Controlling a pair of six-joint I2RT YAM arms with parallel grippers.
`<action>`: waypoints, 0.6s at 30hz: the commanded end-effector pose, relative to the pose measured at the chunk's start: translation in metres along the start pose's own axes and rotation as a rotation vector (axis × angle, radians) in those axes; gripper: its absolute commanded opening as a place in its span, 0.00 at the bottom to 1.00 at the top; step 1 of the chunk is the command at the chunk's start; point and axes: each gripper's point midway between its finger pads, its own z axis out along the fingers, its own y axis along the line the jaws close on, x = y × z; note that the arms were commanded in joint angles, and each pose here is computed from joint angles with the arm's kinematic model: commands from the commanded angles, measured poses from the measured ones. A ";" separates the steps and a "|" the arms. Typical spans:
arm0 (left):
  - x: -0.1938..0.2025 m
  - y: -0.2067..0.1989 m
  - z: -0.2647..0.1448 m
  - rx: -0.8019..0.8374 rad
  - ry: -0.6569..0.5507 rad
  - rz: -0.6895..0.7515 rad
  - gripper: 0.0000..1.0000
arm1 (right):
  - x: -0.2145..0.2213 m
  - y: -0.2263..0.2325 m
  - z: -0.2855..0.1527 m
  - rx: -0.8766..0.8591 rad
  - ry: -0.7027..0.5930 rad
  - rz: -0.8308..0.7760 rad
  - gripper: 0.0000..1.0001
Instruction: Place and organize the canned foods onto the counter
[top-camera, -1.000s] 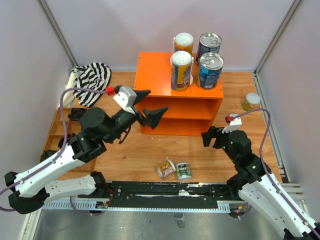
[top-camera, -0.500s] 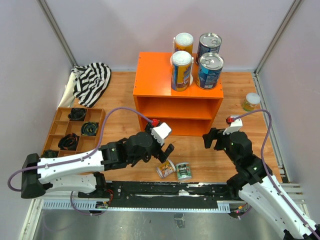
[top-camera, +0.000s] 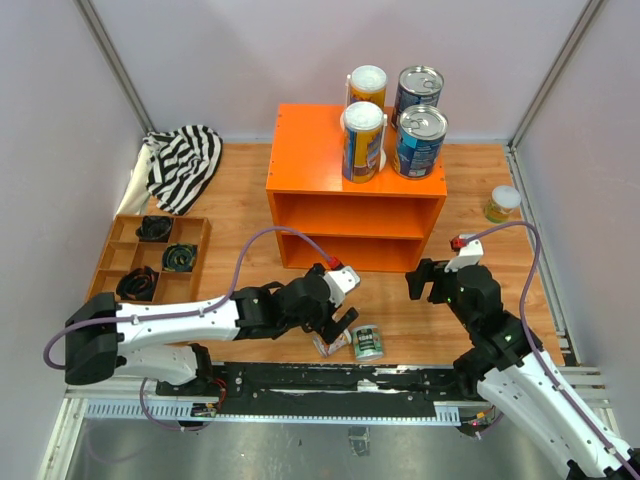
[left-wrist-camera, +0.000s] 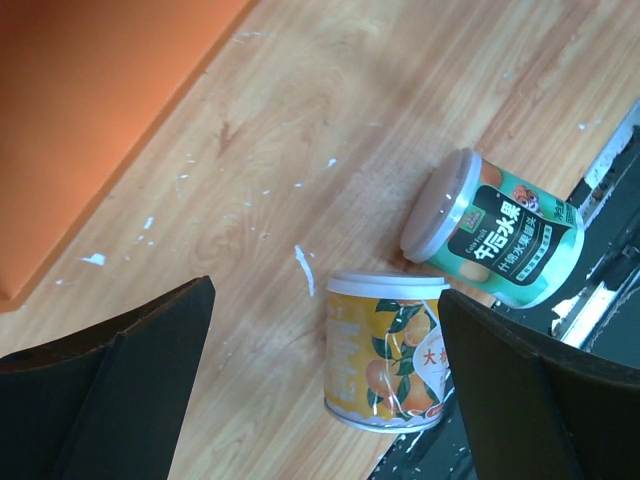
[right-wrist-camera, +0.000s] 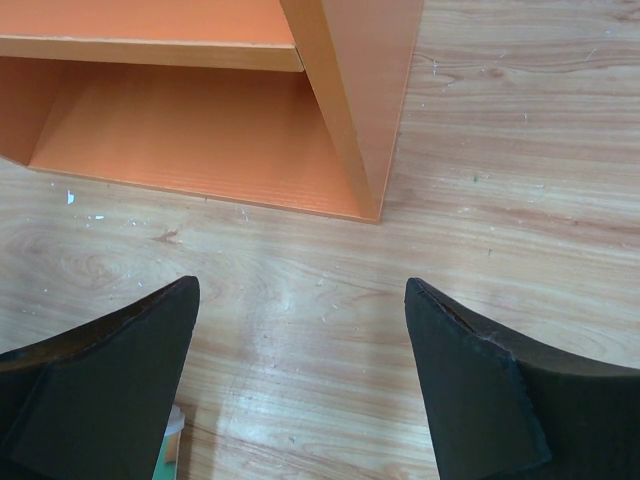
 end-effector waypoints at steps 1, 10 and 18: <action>0.023 -0.018 0.007 0.085 0.084 0.003 0.99 | 0.005 0.000 0.001 0.005 0.004 -0.002 0.85; 0.045 -0.024 0.014 0.113 0.161 0.007 0.99 | 0.005 0.000 0.001 0.003 0.002 -0.001 0.85; 0.061 -0.032 0.019 0.149 0.221 0.005 0.99 | 0.008 0.000 0.003 0.002 0.007 0.000 0.85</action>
